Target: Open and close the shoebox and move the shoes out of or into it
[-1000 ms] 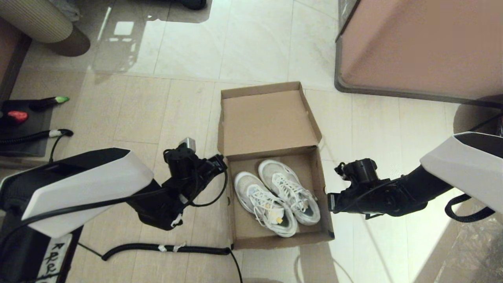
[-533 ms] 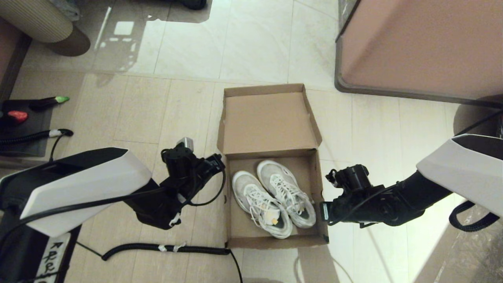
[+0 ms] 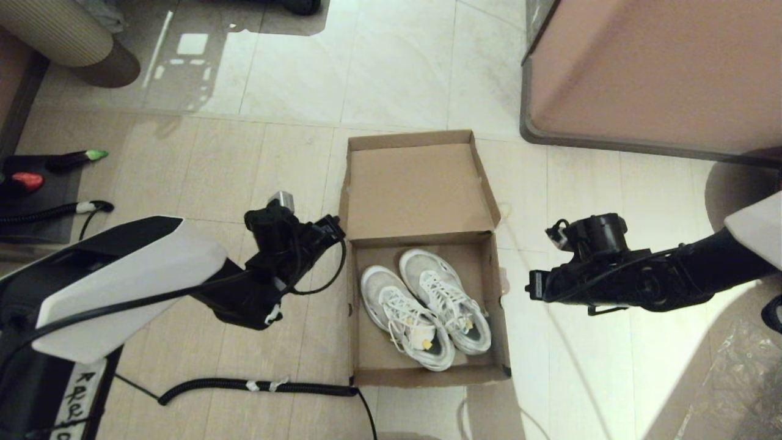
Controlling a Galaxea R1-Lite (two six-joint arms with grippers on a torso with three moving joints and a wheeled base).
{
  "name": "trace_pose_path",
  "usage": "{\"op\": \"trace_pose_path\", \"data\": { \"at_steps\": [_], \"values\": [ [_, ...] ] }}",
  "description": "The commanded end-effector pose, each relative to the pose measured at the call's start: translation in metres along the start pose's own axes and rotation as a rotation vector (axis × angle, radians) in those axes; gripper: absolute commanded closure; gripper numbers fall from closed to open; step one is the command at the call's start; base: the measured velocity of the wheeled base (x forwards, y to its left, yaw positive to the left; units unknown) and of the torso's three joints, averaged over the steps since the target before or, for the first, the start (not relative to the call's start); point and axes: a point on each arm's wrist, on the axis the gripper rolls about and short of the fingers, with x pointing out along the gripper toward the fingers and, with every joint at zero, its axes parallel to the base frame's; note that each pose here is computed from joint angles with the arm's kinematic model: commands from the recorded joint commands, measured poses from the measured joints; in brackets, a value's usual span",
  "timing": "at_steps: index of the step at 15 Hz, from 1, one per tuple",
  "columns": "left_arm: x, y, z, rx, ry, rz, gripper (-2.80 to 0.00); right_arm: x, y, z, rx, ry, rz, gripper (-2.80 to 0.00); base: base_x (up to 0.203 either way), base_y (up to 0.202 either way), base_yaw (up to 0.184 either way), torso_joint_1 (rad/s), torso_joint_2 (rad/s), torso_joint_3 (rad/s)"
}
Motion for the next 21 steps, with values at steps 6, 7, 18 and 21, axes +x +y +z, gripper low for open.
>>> {"op": "trace_pose_path", "data": {
  "at_steps": [6,7,18,21],
  "values": [
    [0.039,0.006,0.017,-0.127,0.005,-0.030,0.00,0.037,-0.021,0.088,0.250,-0.100,0.146,0.00,0.000,0.000,0.000,0.000,0.00,0.000],
    [0.044,0.006,0.016,-0.135,0.013,-0.026,0.00,0.048,-0.023,0.095,0.311,-0.110,0.169,0.00,0.000,0.000,0.000,0.000,0.00,0.000],
    [0.077,0.011,0.008,-0.143,0.039,-0.002,0.00,0.111,-0.021,0.098,0.622,-0.136,0.408,0.00,0.000,0.000,0.000,0.000,0.00,0.000],
    [0.077,0.011,0.007,-0.143,0.043,-0.001,0.00,0.113,-0.014,0.096,0.614,-0.119,0.432,0.00,0.000,-0.007,0.070,0.004,0.00,0.000]
  ]
}}
